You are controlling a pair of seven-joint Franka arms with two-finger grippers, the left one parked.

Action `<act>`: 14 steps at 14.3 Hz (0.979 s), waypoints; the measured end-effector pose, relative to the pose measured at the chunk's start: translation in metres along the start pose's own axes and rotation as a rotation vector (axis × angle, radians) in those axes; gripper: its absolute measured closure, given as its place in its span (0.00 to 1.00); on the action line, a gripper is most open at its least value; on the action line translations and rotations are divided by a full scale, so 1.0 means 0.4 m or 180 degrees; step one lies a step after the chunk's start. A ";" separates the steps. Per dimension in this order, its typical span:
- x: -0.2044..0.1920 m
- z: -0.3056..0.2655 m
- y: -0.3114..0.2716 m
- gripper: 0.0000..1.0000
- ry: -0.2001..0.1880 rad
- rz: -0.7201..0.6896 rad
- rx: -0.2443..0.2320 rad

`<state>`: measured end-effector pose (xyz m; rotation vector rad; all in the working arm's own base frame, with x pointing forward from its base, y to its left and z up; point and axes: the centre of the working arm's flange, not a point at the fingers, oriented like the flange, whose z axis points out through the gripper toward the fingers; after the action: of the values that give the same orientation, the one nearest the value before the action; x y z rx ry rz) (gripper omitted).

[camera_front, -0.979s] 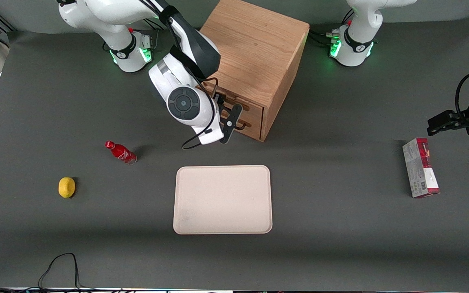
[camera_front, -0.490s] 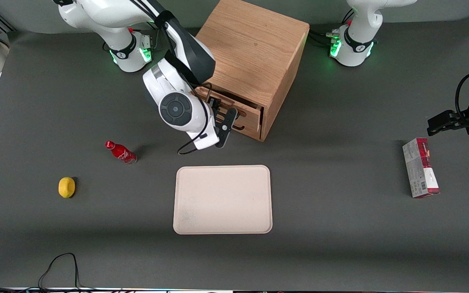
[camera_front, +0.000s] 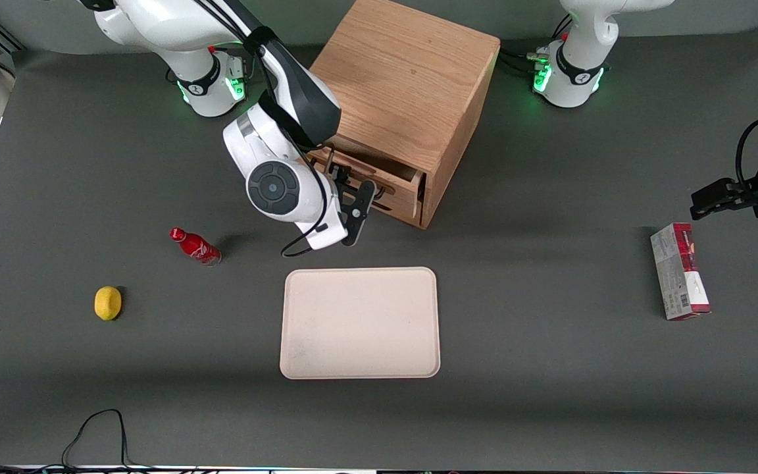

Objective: Open upper drawer

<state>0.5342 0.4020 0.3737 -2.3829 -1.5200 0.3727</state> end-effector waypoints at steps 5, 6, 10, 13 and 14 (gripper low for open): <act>-0.001 -0.024 0.014 0.00 0.0076 0.0008 -0.0002; -0.001 -0.030 0.016 0.00 0.0098 0.0001 0.0003; -0.017 -0.061 0.046 0.00 0.0204 -0.0018 0.0029; -0.023 -0.080 0.059 0.00 0.0253 -0.0007 0.0015; -0.023 -0.082 0.060 0.00 0.0258 -0.0008 0.0013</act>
<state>0.5625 0.3806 0.3958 -2.3630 -1.4849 0.2749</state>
